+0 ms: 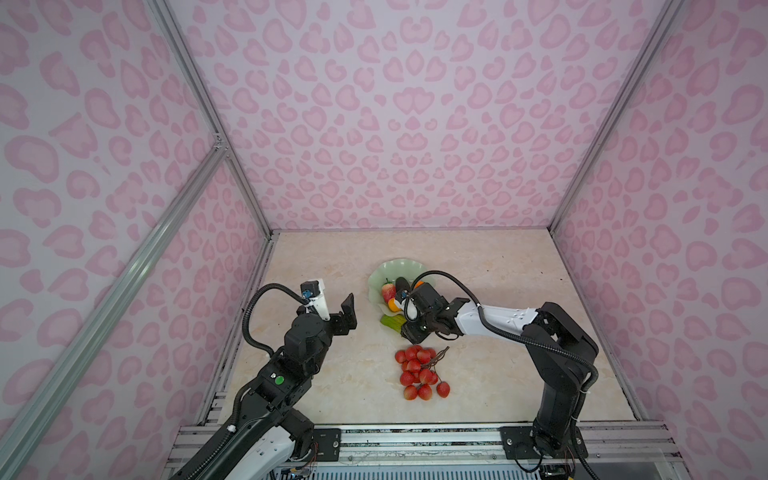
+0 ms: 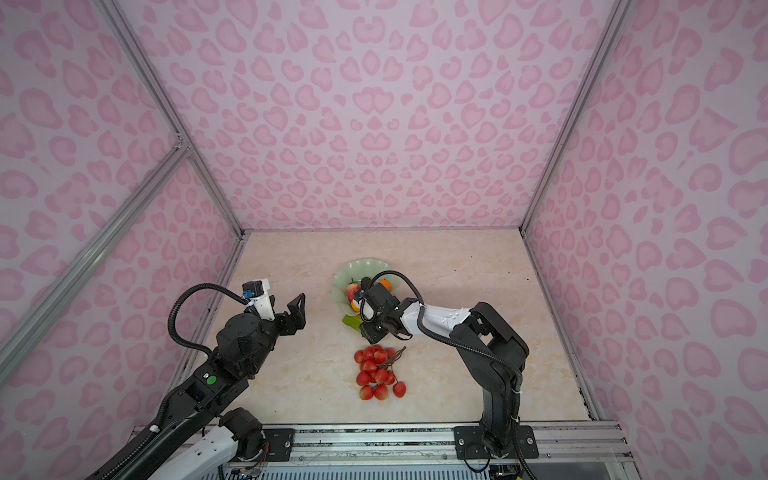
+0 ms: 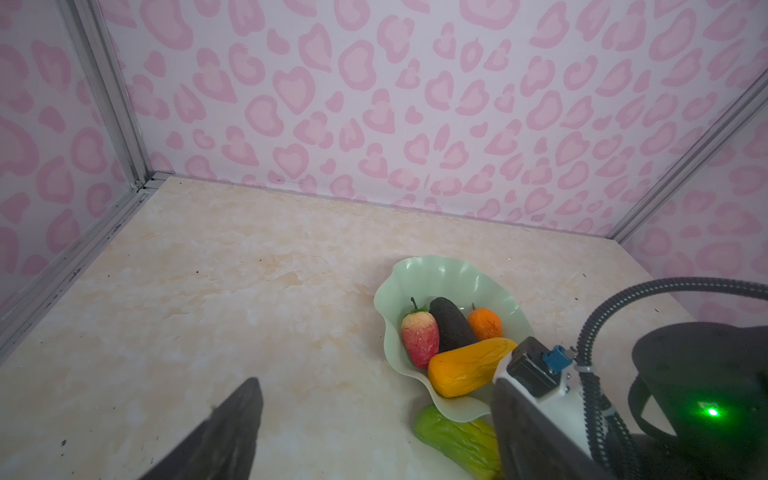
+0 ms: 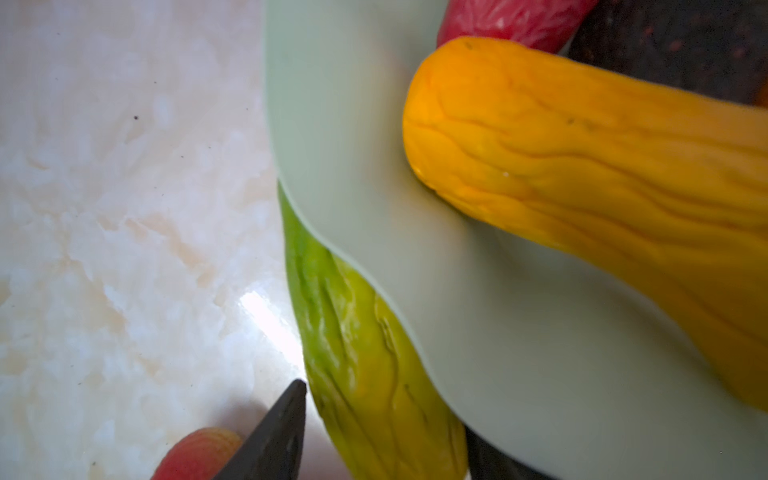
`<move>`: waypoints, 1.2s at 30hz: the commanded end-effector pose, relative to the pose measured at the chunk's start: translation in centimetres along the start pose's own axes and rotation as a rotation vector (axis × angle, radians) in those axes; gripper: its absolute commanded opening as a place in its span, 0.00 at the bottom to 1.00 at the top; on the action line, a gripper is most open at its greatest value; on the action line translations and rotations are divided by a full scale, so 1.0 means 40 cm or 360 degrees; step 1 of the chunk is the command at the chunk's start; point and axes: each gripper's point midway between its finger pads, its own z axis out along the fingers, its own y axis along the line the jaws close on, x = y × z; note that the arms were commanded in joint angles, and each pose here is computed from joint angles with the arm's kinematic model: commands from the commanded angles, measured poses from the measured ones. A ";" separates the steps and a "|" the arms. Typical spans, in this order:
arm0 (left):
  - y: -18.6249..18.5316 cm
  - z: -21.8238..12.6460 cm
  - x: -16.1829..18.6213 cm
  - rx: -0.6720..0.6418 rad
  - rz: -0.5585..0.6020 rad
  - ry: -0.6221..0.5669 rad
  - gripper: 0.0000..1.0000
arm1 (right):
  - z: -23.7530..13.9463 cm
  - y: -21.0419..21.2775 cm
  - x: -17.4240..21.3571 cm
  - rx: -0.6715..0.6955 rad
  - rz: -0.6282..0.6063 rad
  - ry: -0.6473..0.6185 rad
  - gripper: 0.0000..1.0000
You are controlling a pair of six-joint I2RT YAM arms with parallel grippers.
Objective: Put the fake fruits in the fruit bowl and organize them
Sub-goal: 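Grasp the green bitter melon with the right gripper while the left withdraws, then place the bitter melon into the bowl with the right gripper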
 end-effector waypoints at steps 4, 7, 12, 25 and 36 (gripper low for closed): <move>0.007 0.000 -0.001 -0.0021 -0.0007 -0.0011 0.87 | 0.014 0.026 0.002 -0.0002 -0.0071 0.0044 0.62; 0.013 -0.002 0.001 -0.0033 -0.0007 -0.0012 0.87 | 0.031 0.031 -0.002 0.0003 -0.0069 0.0063 0.60; 0.015 -0.009 0.002 -0.0029 -0.0009 -0.0020 0.87 | 0.055 0.048 -0.007 -0.0008 -0.0065 0.0085 0.48; 0.028 -0.043 -0.031 -0.0019 -0.0081 -0.0138 0.87 | -0.066 0.163 -0.096 -0.0213 -0.0111 -0.0091 0.10; 0.029 -0.082 -0.055 0.0032 -0.0101 -0.0201 0.88 | -0.093 0.015 -0.244 -0.0127 0.0044 -0.0241 0.09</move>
